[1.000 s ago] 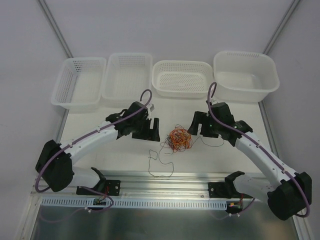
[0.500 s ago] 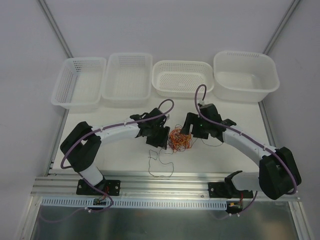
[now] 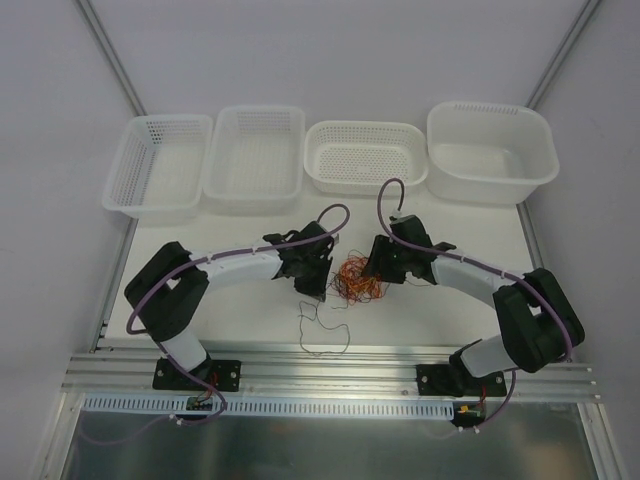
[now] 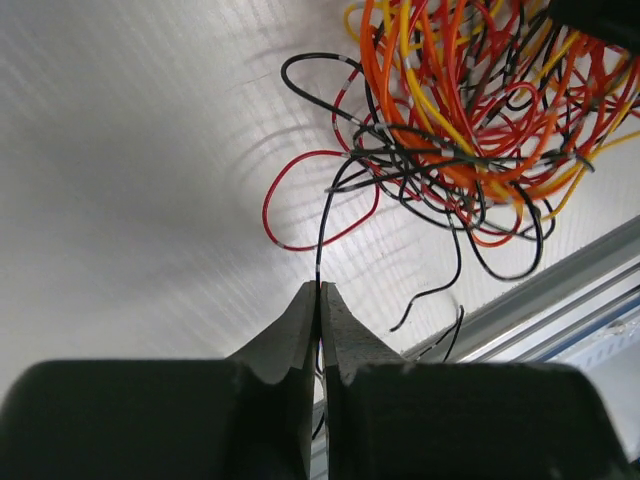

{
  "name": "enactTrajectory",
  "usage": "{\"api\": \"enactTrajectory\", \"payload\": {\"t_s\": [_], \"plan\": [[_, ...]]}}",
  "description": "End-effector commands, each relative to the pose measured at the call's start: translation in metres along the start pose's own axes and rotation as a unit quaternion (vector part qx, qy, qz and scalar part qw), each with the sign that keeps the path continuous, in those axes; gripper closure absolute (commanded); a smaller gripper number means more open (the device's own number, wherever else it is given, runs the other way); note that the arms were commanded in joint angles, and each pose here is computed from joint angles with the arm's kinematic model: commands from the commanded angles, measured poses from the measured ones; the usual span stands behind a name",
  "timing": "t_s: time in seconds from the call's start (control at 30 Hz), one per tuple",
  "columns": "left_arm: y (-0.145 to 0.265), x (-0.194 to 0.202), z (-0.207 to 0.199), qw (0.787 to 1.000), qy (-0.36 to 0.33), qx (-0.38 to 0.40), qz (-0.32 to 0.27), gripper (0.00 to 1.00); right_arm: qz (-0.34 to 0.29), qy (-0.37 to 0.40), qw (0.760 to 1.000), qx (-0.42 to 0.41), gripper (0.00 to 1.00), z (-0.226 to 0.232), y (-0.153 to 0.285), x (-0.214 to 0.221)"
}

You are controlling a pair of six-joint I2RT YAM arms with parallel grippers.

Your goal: Untangle the cables

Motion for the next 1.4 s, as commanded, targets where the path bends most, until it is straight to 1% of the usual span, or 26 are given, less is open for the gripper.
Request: {"api": "enactTrajectory", "payload": {"t_s": [0.0, 0.03, 0.07, 0.1, 0.2, 0.23, 0.27, 0.3, 0.33, 0.37, 0.43, 0.47, 0.53, 0.57, 0.6, 0.67, 0.73, 0.83, 0.87, 0.97, 1.1, 1.13, 1.23, 1.27, 1.33, 1.37], "plan": [[0.029, -0.006, -0.009, 0.998, -0.013, 0.014, -0.053, 1.00, -0.003, 0.001, 1.000, -0.008, 0.52, 0.001, -0.006, 0.000], [0.034, -0.007, -0.009, 0.998, -0.014, 0.011, -0.065, 1.00, -0.004, 0.004, 1.000, -0.002, 0.59, 0.000, -0.006, 0.000], [0.046, -0.008, -0.007, 0.996, -0.016, 0.000, -0.090, 1.00, -0.010, 0.008, 1.000, 0.006, 0.66, -0.002, -0.004, -0.001], [0.053, -0.009, -0.005, 0.994, -0.016, -0.007, -0.104, 1.00, -0.009, 0.013, 1.000, 0.015, 0.79, -0.003, -0.002, -0.001], [0.083, -0.010, 0.009, 0.987, -0.001, -0.044, -0.153, 1.00, -0.020, 0.029, 0.999, 0.039, 0.97, -0.007, 0.011, -0.004], [0.092, -0.009, 0.024, 0.986, 0.021, -0.063, -0.153, 1.00, -0.035, 0.044, 0.998, 0.036, 0.99, -0.003, 0.020, -0.010], [0.109, -0.010, 0.029, 0.982, 0.031, -0.065, -0.174, 1.00, -0.048, 0.048, 0.996, 0.053, 0.99, -0.007, 0.024, -0.014], [0.118, -0.009, 0.040, 0.979, 0.046, -0.080, -0.182, 1.00, -0.046, 0.051, 0.995, 0.067, 0.99, -0.011, 0.031, -0.013], [0.130, -0.012, 0.056, 0.973, 0.071, -0.096, -0.198, 1.00, -0.068, 0.058, 0.993, 0.077, 0.99, -0.011, 0.040, -0.021], [0.149, -0.007, 0.065, 0.967, 0.086, -0.105, -0.214, 1.00, -0.076, 0.052, 0.992, 0.085, 0.99, -0.016, 0.047, -0.027], [0.171, -0.004, 0.081, 0.956, 0.103, -0.130, -0.242, 1.00, -0.081, 0.044, 0.990, 0.104, 0.99, -0.024, 0.060, -0.031], [0.196, -0.005, 0.093, 0.941, 0.127, -0.148, -0.277, 1.00, -0.104, 0.035, 0.988, 0.109, 0.99, -0.028, 0.073, -0.042], [0.218, 0.001, 0.107, 0.928, 0.140, -0.183, -0.292, 1.00, -0.112, 0.023, 0.986, 0.123, 0.99, -0.035, 0.089, -0.047], [0.237, 0.000, 0.109, 0.918, 0.144, -0.194, -0.316, 1.00, -0.126, 0.010, 0.984, 0.127, 0.99, -0.039, 0.099, -0.057], [0.248, 0.005, 0.121, 0.909, 0.160, -0.223, -0.315, 1.00, -0.136, 0.004, 0.982, 0.128, 0.99, -0.041, 0.111, -0.059], [0.272, 0.003, 0.126, 0.892, 0.171, -0.247, -0.337, 1.00, -0.152, -0.014, 0.979, 0.134, 0.99, -0.048, 0.125, -0.066], [0.286, 0.000, 0.128, 0.886, 0.172, -0.253, -0.348, 1.00, -0.166, -0.014, 0.978, 0.129, 0.99, -0.045, 0.141, -0.072], [0.294, -0.009, 0.120, 0.892, 0.160, -0.226, -0.358, 1.00, -0.165, -0.010, 0.981, 0.105, 0.99, -0.036, 0.148, -0.073], [0.291, -0.013, 0.118, 0.898, 0.156, -0.210, -0.353, 1.00, -0.163, -0.011, 0.982, 0.095, 0.99, -0.034, 0.147, -0.073], [0.292, -0.020, 0.113, 0.905, 0.150, -0.186, -0.352, 1.00, -0.146, -0.018, 0.986, 0.074, 0.97, -0.032, 0.136, -0.069], [0.299, -0.025, 0.107, 0.906, 0.143, -0.171, -0.361, 1.00, -0.118, -0.026, 0.990, 0.069, 0.95, -0.040, 0.114, -0.059], [0.303, -0.029, 0.103, 0.907, 0.137, -0.158, -0.366, 1.00, -0.097, -0.029, 0.992, 0.070, 0.94, -0.043, 0.104, -0.053], [0.312, -0.037, 0.096, 0.907, 0.128, -0.138, -0.377, 1.00, -0.073, -0.019, 0.995, 0.066, 0.81, -0.043, 0.090, -0.046], [0.316, -0.039, 0.094, 0.906, 0.126, -0.136, -0.381, 1.00, -0.060, -0.017, 0.996, 0.068, 0.69, -0.044, 0.085, -0.042], [0.330, -0.048, 0.091, 0.899, 0.117, -0.139, -0.399, 1.00, -0.051, -0.004, 0.997, 0.063, 0.54, -0.040, 0.083, -0.037], [0.335, -0.053, 0.090, 0.896, 0.115, -0.142, -0.404, 1.00, -0.051, 0.006, 0.997, 0.059, 0.40, -0.038, 0.085, -0.036]]}}
Point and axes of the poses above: each gripper's point midway between its finger pads, its own y axis back along the fingers, its own z axis along the line the jaws close on, x = y × z, the point moved 7 cm from there along y, back along the fingers, and after that the axes turned 6 degrees about -y, right-handed, at the moved point
